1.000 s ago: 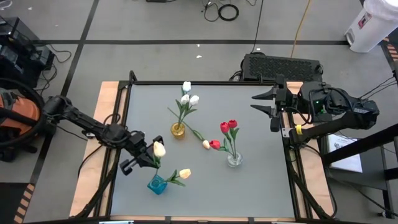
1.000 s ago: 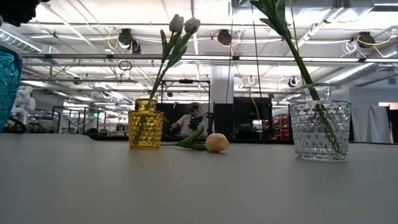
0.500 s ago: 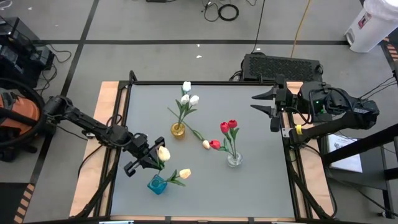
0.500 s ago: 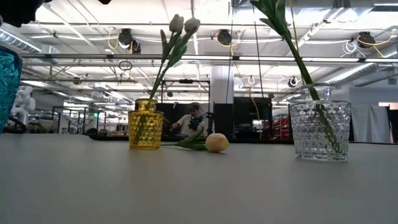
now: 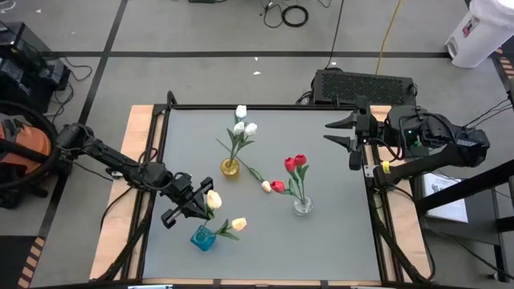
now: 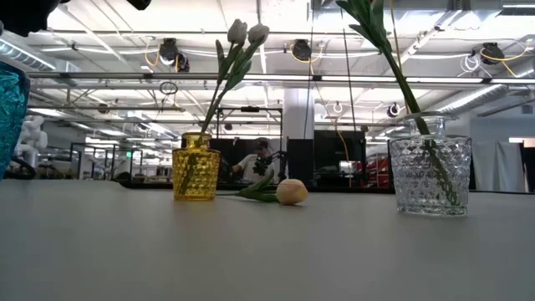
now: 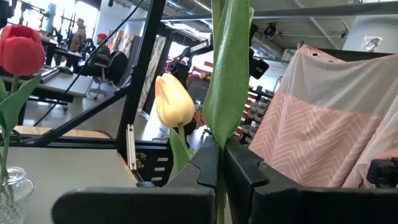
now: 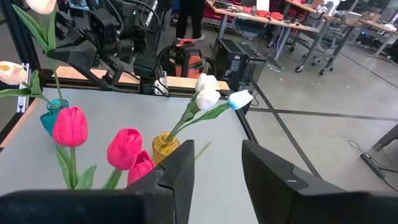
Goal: Sort flowers into vase by color
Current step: Put the bottom yellow tulip into the blue vase
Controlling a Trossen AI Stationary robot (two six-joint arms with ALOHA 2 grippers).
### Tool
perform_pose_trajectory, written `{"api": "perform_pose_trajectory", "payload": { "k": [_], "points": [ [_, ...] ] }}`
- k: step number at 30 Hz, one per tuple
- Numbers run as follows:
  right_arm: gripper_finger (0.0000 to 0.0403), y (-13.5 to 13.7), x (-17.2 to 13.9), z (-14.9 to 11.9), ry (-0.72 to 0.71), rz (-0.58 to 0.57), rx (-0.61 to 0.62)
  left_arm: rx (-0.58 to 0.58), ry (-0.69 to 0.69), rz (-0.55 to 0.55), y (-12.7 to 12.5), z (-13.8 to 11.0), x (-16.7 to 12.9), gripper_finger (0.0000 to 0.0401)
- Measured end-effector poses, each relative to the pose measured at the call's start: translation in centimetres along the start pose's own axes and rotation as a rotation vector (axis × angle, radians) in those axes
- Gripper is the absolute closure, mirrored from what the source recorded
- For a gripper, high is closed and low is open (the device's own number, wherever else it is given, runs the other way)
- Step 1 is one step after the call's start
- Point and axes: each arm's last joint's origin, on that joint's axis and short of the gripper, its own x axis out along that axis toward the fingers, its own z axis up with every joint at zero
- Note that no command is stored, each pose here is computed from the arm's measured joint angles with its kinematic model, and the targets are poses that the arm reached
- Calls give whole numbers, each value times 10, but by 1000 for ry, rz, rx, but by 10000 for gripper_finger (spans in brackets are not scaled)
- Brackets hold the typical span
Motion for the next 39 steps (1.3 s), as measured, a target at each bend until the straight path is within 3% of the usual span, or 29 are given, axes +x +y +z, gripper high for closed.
{"api": "perform_pose_trajectory", "payload": {
  "k": [28, 39],
  "points": [
    [277, 0, 0, 0, 0, 0, 0, -2, 0, 0, 0, 0, 0, 385],
    [277, 0, 0, 0, 0, 0, 0, -1, 5, -14, 0, 0, 0, 288]
  ]
}}
